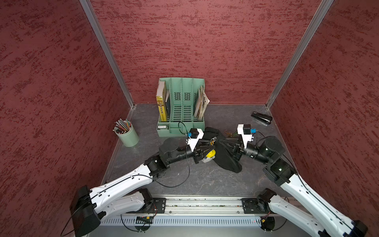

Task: Remove the decoration from the bag
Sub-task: Remove the decoration item from the bag.

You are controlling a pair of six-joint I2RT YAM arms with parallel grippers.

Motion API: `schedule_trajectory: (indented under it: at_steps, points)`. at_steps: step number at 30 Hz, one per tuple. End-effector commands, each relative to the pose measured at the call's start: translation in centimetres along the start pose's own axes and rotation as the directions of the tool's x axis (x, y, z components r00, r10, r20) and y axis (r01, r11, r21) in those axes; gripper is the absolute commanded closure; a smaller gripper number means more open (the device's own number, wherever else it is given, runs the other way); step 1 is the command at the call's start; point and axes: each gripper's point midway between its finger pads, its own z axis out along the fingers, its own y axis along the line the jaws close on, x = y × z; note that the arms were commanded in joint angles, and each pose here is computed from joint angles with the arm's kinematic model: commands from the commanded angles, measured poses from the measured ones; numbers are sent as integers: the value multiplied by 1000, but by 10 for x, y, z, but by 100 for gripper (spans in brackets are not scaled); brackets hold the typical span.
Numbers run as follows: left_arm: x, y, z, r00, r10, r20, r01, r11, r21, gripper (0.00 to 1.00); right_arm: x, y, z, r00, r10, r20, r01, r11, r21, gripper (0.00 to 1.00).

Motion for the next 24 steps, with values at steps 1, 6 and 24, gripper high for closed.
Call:
schedule_trajectory:
  at_steps: [1, 6, 24]
  points:
    - [-18, -8, -4, 999, 16, 49, -18, 1000, 26, 69, -28, 12, -7, 996, -48, 82, 49, 999, -16, 100]
    - [-17, -9, -2, 999, 9, 40, -11, 999, 35, 73, -27, 10, -10, 995, -54, 83, 54, 999, 3, 100]
    - [-13, -25, -3, 1000, 24, 4, -24, 992, 125, 58, -25, 9, -12, 996, -55, 75, 54, 998, 15, 100]
